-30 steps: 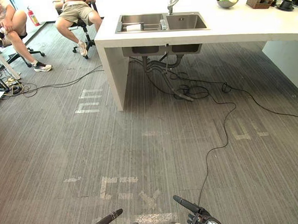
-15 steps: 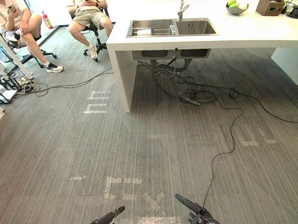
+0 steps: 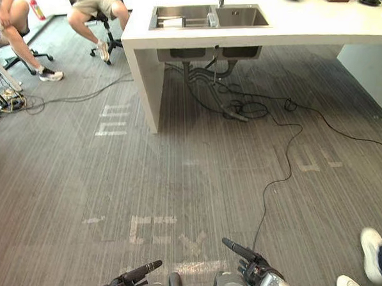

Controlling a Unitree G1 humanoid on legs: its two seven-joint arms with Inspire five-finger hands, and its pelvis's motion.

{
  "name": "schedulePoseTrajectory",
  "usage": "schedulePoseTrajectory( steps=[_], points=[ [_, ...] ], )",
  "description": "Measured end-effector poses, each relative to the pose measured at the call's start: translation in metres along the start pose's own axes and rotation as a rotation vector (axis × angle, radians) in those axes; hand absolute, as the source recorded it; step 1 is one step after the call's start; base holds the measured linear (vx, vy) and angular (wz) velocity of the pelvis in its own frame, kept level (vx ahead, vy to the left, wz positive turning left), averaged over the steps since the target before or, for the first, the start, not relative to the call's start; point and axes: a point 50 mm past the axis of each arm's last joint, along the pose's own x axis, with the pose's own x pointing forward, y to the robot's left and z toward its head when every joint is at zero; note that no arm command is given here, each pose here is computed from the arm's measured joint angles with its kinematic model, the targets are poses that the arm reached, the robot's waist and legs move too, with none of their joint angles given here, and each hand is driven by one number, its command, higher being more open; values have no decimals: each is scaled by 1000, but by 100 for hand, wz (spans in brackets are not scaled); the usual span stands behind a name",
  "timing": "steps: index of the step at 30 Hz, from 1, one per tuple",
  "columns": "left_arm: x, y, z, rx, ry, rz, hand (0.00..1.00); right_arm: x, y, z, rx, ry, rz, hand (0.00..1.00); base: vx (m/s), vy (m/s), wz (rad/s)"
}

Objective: Walk over to the sink, pick up the cup, carry it to the dishwasher, place the cup inside the dishwasher, then close the dishwasher door

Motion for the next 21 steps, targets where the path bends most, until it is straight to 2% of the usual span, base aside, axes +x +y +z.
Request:
schedulePoseTrajectory(
  steps=[4, 10, 13, 17, 21],
  points=[
    [-1, 0, 4, -29, -20, 3, 100, 0, 2, 11, 56, -70, 20, 100, 71, 37, -9],
    [-3, 1, 6, -5, -48, 23, 100, -4, 17, 14, 9, -121, 74, 100, 198, -48, 17],
    [-6, 6, 2, -41, -65, 27, 100, -5, 12, 9, 21, -97, 61, 100, 402, -204, 8],
    [-2, -1, -10, -68, -55, 2, 100, -7, -9, 8, 55, -59, 17, 100, 513, -238, 13],
    [-3, -7, 3, -89, -168, -75, 100, -10, -24, -6, 40, 4, -31, 100, 540, -220, 13]
  ],
)
